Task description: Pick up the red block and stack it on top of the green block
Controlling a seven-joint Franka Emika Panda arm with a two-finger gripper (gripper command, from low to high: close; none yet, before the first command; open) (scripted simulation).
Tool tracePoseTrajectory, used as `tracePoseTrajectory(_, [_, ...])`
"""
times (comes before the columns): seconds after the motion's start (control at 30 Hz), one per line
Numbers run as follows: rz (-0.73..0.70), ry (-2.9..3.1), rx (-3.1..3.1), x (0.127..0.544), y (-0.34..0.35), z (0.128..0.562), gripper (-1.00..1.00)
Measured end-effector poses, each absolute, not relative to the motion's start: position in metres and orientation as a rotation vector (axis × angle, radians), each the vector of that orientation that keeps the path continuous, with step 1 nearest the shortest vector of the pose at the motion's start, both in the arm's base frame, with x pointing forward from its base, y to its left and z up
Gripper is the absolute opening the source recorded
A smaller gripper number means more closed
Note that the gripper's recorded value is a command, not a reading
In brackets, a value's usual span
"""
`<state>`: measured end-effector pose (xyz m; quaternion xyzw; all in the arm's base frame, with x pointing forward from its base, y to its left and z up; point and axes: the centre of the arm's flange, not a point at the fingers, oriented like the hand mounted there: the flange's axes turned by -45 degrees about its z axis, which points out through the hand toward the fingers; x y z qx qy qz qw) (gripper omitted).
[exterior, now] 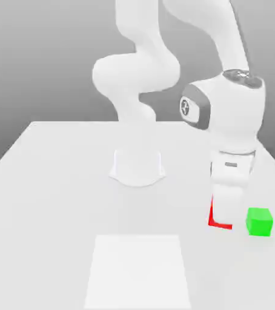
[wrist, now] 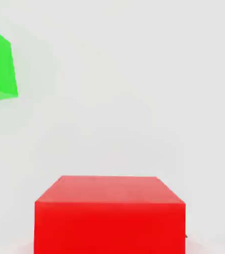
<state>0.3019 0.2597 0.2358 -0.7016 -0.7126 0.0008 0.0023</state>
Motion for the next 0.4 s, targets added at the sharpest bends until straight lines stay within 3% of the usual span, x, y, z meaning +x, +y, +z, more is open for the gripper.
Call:
tracePoseTrajectory(0.07, [0.003, -2.414, -2.007, 0.269, 0.299, 0.243, -1.0])
tracePoseTrajectory(0.27, [0.003, -2.461, -1.953, 0.264, 0.308, 0.191, -1.0])
tracePoseTrajectory(0.3, [0.003, -2.461, -1.953, 0.263, 0.308, 0.184, 1.0])
tracePoseTrajectory(0.4, [0.003, -2.461, -1.953, 0.263, 0.308, 0.184, 1.0])
